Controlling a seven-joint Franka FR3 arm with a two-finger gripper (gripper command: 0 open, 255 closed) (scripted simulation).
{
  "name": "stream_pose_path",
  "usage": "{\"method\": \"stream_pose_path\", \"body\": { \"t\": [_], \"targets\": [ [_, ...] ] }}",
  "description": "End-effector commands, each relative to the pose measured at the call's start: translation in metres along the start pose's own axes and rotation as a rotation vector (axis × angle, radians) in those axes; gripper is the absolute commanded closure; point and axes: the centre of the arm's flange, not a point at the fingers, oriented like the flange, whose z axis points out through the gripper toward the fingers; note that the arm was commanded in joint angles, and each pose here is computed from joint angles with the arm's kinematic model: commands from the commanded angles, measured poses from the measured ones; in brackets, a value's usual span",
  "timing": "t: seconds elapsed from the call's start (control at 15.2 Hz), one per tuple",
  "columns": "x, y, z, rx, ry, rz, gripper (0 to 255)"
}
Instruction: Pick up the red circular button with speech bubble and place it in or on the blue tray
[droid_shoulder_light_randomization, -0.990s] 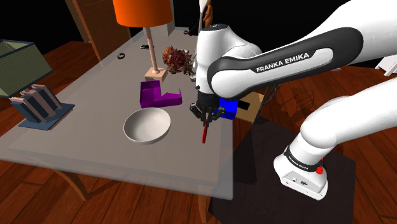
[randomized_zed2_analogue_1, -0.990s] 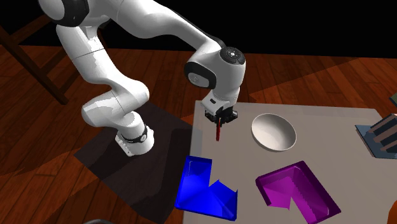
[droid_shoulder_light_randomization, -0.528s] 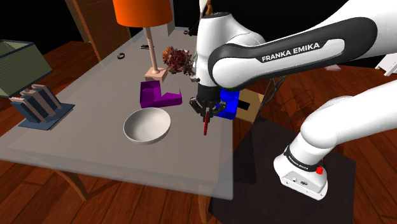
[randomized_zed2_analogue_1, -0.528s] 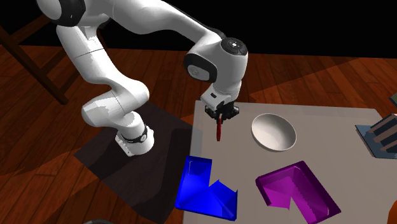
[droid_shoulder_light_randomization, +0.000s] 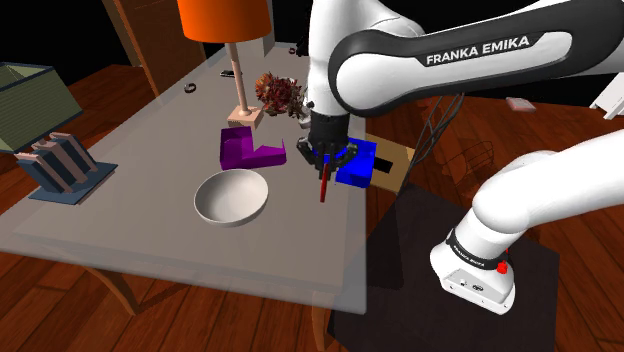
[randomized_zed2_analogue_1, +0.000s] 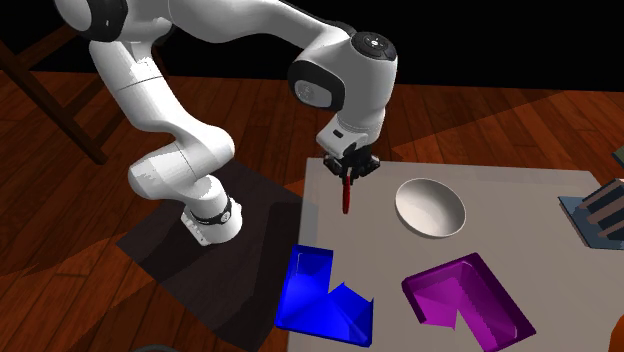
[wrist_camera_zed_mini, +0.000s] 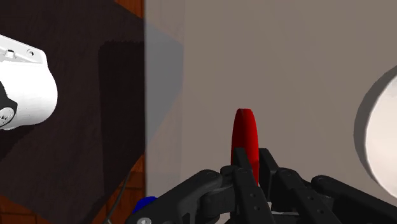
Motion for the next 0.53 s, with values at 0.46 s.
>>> {"method": "stream_pose_path", "body": {
  "t": [0.46],
  "targets": [
    [-0.001,0.002,-0.047,0.000,0.000,0.000,255]
  ]
}}
